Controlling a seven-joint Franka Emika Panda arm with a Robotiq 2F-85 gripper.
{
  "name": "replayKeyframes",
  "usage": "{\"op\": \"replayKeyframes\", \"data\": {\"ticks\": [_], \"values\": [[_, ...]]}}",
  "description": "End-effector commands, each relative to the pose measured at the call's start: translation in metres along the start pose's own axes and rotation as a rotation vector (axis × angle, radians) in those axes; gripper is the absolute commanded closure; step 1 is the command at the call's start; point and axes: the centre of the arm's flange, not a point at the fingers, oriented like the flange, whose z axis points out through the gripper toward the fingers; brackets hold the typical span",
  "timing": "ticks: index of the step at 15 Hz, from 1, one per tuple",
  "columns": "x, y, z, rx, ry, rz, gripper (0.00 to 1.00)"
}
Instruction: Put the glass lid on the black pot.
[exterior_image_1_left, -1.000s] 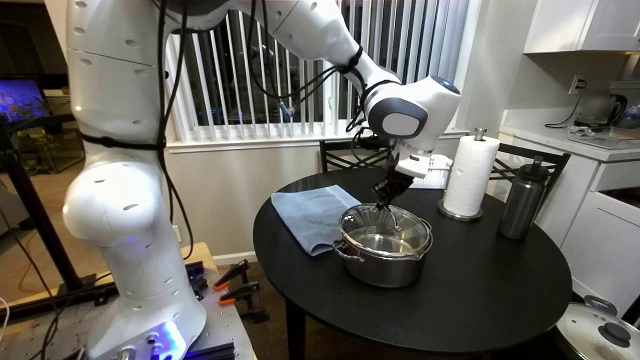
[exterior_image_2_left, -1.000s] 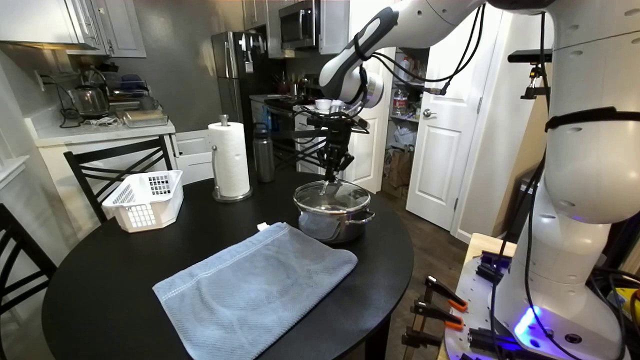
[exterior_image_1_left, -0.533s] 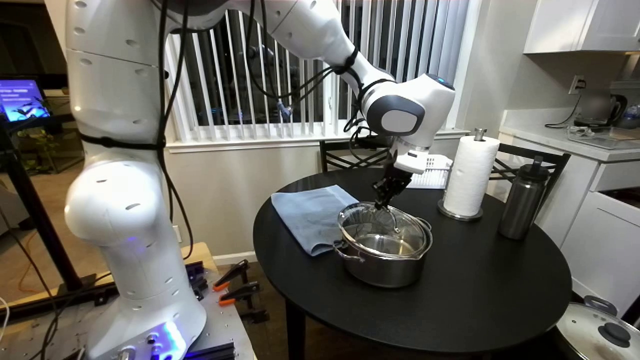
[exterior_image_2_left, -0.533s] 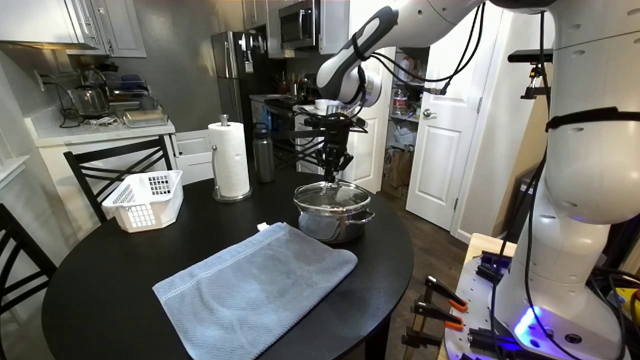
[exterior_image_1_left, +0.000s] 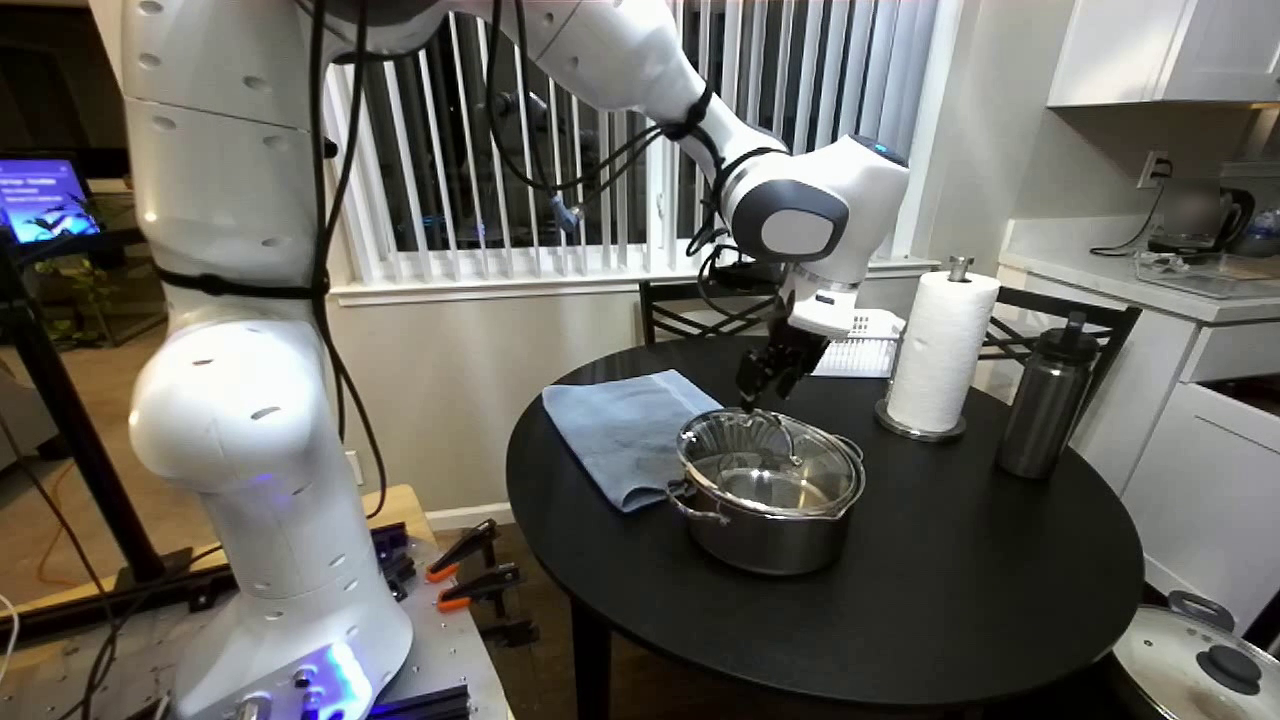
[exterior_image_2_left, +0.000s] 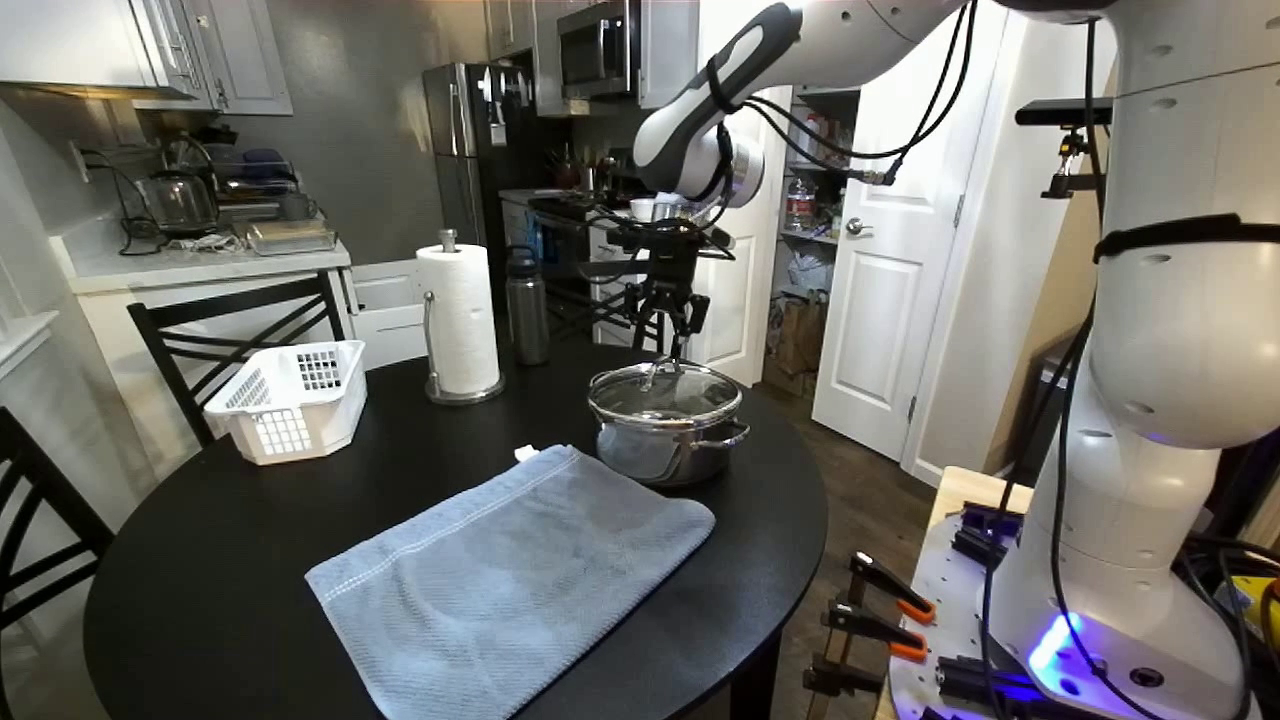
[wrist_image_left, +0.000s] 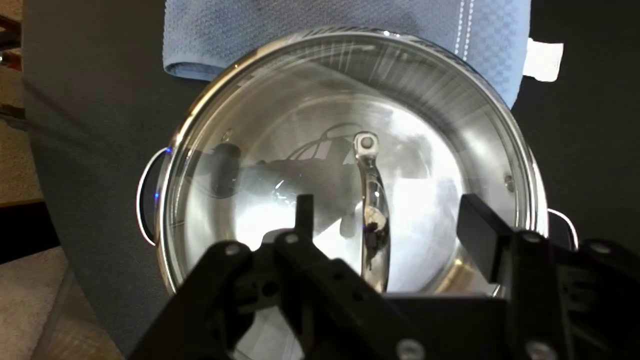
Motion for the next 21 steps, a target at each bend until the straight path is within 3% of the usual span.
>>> {"op": "replayKeyframes", "data": {"ticks": [1,9,10,11,21], "values": [[-0.003,0.002,-0.002,0.011,0.007,0.018,0.01],[0.009,-0.005,0.018,-0.031,0.021,0.064,0.00],[0.010,-0.004,0.020,-0.034,0.021,0.069,0.25],[0.010,-0.003,0.022,-0.037,0.021,0.073,0.26],[0.014,0.009,0.015,-0.021,0.046,0.096,0.93]]}}
